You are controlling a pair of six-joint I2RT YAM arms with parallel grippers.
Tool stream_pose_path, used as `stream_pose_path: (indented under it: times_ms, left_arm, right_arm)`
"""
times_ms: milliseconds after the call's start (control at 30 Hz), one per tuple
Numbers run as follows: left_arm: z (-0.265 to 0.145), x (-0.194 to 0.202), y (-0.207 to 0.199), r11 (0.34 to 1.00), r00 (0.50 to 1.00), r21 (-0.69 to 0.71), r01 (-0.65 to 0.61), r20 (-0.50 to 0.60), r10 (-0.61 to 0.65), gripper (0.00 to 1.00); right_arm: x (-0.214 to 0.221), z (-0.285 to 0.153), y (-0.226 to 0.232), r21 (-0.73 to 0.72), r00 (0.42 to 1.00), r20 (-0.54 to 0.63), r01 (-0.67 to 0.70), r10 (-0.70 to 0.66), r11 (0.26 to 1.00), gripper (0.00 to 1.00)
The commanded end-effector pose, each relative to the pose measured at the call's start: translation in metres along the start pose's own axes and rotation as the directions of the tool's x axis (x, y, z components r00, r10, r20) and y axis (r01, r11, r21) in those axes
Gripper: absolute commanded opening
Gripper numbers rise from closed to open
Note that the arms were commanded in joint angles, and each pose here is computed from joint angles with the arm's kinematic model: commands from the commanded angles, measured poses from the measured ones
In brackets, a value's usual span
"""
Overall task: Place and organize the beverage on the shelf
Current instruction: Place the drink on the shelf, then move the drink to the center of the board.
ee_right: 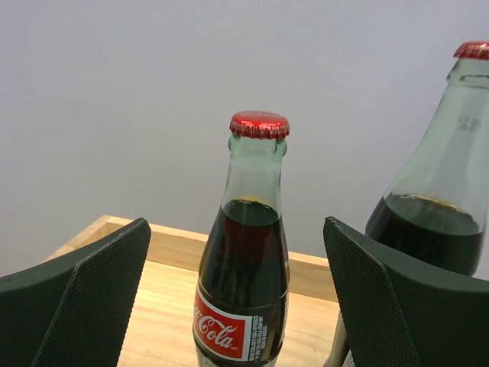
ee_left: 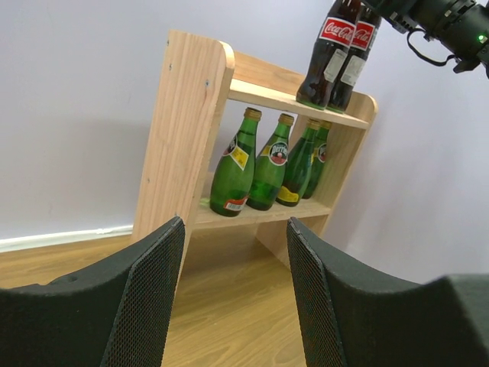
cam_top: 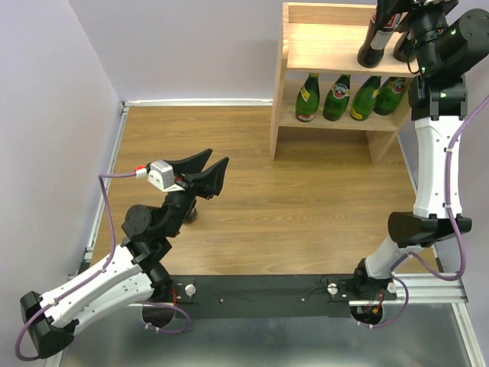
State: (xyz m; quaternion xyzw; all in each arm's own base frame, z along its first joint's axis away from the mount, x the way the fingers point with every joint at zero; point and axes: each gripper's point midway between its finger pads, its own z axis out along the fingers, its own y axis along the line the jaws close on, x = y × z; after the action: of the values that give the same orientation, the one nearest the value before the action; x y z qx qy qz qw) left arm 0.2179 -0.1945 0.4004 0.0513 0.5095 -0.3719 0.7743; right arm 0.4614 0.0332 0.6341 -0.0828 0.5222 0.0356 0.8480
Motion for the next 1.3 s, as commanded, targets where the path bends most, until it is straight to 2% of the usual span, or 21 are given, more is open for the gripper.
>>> stream_pose_path:
  times_ms: [0,300,500,567,600,667,700,767,800,867,900,1000,1033,1100,1133,1233,1267]
  left_arm:
    - [-0.004,-0.005,-0.001,1.0,1.0,0.015,0.012,0.022,-0.012,0.64]
    - [0.001,-0.007,-0.003,0.999,0.999,0.019,-0.035,-0.005,0.035,0.64]
    - [0.007,-0.015,0.0,0.997,0.997,-0.01,-0.075,-0.027,0.075,0.64]
    - [0.011,-0.026,0.002,0.996,0.996,-0.04,-0.084,-0.028,0.082,0.65]
    - [0.01,-0.021,0.005,0.993,0.993,-0.055,-0.101,-0.072,0.097,0.65]
    - [0.013,-0.032,0.009,0.99,0.992,-0.097,-0.1,-0.087,0.092,0.65]
    - [0.011,-0.024,0.012,0.986,0.984,-0.112,-0.121,-0.146,0.104,0.65]
    - [0.012,-0.035,0.016,0.981,0.981,-0.149,-0.128,-0.167,0.102,0.65]
    - [0.007,-0.028,0.02,0.976,0.97,-0.166,-0.144,-0.217,0.107,0.65]
    - [0.003,-0.035,0.024,0.97,0.968,-0.194,-0.148,-0.23,0.102,0.65]
    - [-0.001,-0.033,0.026,0.968,0.962,-0.204,-0.149,-0.256,0.094,0.65]
    - [-0.01,-0.036,0.032,0.959,0.958,-0.244,-0.143,-0.277,0.072,0.65]
    - [-0.012,-0.037,0.035,0.954,0.962,-0.279,-0.109,-0.272,0.03,0.65]
    - [-0.018,-0.034,0.038,0.946,0.952,-0.308,-0.101,-0.305,0.002,0.65]
    - [-0.02,-0.033,0.04,0.936,0.952,-0.344,-0.069,-0.303,-0.041,0.65]
    - [-0.029,-0.027,0.05,0.907,0.94,-0.416,-0.063,-0.331,-0.087,0.65]
    - [-0.03,-0.026,0.05,0.897,0.939,-0.44,-0.034,-0.322,-0.123,0.65]
  right_arm:
    - [-0.045,-0.013,-0.007,0.038,0.996,0.088,0.012,-0.016,0.999,1.0]
    - [-0.095,-0.036,-0.011,0.075,0.986,0.154,0.043,-0.055,0.996,1.0]
    - [-0.13,-0.061,-0.002,0.048,0.98,0.192,0.052,-0.061,0.997,1.0]
    - [-0.142,-0.073,0.004,0.025,0.978,0.194,0.07,-0.074,0.997,1.0]
    - [-0.144,-0.078,0.007,0.01,0.978,0.19,0.081,-0.082,0.997,1.0]
    - [-0.127,-0.085,0.023,-0.079,0.986,0.126,0.117,-0.106,0.99,1.0]
    - [-0.133,-0.1,0.031,-0.115,0.984,0.126,0.142,-0.127,0.983,1.0]
    - [-0.108,-0.114,0.049,-0.23,0.983,0.059,0.184,-0.175,0.956,1.0]
    - [-0.083,-0.122,0.055,-0.271,0.984,-0.003,0.173,-0.181,0.947,1.0]
    - [-0.054,-0.139,0.069,-0.364,0.975,-0.067,0.173,-0.211,0.915,1.0]
    - [-0.012,-0.144,0.076,-0.415,0.966,-0.153,0.13,-0.21,0.9,1.0]
    - [0.024,-0.179,0.104,-0.559,0.954,-0.21,0.064,-0.216,0.827,1.0]
    - [0.055,-0.2,0.122,-0.642,0.945,-0.263,-0.02,-0.195,0.766,1.0]
    - [0.08,-0.221,0.139,-0.696,0.935,-0.323,-0.127,-0.15,0.707,1.0]
    - [0.114,-0.242,0.156,-0.732,0.91,-0.401,-0.248,-0.107,0.635,1.0]
    - [0.151,-0.271,0.178,-0.747,0.867,-0.497,-0.402,-0.043,0.529,1.0]
    - [0.179,-0.284,0.184,-0.719,0.826,-0.563,-0.47,-0.032,0.512,1.0]
